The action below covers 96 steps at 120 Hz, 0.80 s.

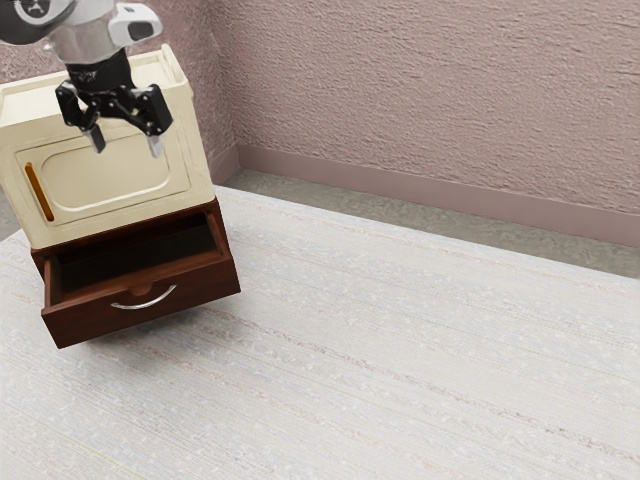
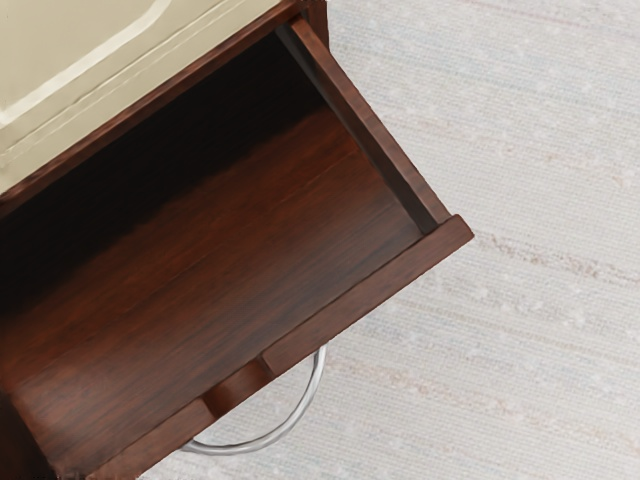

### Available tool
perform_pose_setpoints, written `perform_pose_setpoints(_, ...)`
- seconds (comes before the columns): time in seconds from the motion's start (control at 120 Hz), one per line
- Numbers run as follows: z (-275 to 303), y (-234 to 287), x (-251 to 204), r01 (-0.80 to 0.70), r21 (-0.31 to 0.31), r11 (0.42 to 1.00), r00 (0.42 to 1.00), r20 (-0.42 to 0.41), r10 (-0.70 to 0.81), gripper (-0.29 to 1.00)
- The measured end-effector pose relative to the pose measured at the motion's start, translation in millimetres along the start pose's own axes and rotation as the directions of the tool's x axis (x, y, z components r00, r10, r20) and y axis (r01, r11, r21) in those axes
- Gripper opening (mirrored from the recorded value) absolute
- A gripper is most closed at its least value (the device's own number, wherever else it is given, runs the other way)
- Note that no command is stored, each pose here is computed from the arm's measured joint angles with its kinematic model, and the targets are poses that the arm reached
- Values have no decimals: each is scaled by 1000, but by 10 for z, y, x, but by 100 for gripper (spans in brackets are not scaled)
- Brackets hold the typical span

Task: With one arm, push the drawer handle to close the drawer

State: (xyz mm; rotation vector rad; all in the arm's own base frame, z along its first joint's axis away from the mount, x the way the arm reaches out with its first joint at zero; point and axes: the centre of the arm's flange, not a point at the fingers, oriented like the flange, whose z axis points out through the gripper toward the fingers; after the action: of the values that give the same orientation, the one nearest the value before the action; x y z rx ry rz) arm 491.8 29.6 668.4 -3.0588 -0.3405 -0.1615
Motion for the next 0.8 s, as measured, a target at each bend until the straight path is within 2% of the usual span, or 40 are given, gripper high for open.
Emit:
perform_pose_setpoints(0.233, -19, 4, -198, 148, -8, 989, 988, -37, -148, 70)
perform_pose_setpoints(0.383, 848, 291, -557, 147, 28, 989, 985, 82, -149, 69)
perform_pose_setpoints(0.608, 1886, 257, -821, 261, 37, 965, 955, 133, -263, 18)
perform_pose_setpoints(0.8, 2310, 119, -891, 388, 13, 922, 917, 97, -387, 0)
